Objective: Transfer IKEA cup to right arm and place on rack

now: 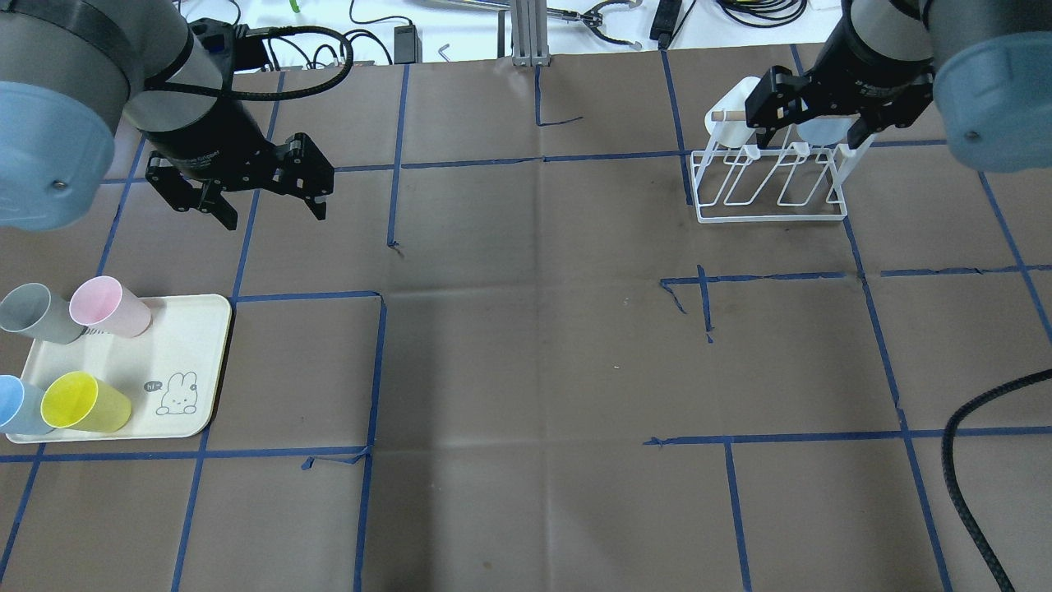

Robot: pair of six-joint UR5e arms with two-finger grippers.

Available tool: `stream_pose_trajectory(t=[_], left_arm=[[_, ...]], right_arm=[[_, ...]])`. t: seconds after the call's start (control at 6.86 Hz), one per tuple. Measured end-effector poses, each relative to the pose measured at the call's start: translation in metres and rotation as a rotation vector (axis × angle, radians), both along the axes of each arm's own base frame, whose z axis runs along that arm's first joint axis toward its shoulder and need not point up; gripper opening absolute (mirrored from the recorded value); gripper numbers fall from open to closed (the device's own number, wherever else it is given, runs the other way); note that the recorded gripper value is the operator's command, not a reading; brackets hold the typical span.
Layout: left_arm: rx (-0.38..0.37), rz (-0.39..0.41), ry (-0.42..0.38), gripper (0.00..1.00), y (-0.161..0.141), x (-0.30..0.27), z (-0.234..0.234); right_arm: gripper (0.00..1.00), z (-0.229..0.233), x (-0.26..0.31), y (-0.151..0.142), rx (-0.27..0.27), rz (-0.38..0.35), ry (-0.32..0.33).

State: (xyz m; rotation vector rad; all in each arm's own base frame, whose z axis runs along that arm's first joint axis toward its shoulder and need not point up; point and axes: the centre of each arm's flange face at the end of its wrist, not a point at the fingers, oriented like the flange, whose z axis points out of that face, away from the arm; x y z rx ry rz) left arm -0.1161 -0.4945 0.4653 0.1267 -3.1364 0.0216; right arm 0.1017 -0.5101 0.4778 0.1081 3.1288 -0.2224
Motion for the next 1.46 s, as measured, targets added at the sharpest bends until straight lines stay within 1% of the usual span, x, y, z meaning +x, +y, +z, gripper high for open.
stream_pose_trajectory(t=[0.15, 0.29, 0.58, 0.87, 1.46], left_arm=[[0.0, 0.0, 0.0, 0.99, 0.0, 0.0, 0.0], [0.0, 0.0, 0.0, 0.99, 0.0, 0.0, 0.0], [0.001, 0.0, 0.0, 0.99, 0.001, 0.0, 0.0], [0.001, 0.0, 0.001, 0.99, 0.001, 0.0, -0.001], [0.003, 0.0, 0.002, 0.99, 0.001, 0.0, -0.001]], right_arm=[[1.0, 0.009, 0.014, 0.02, 0.027, 0.007, -0.008], [1.0, 0.015, 0.026, 0.033, 0.036, 0.022, -0.012], [1.0, 0.021, 0.051, 0.047, 0.041, 0.056, -0.024], [1.0, 0.019, 0.06, 0.05, 0.045, 0.074, -0.021], [1.0, 0.013, 0.062, 0.047, 0.06, 0.076, -0.019]])
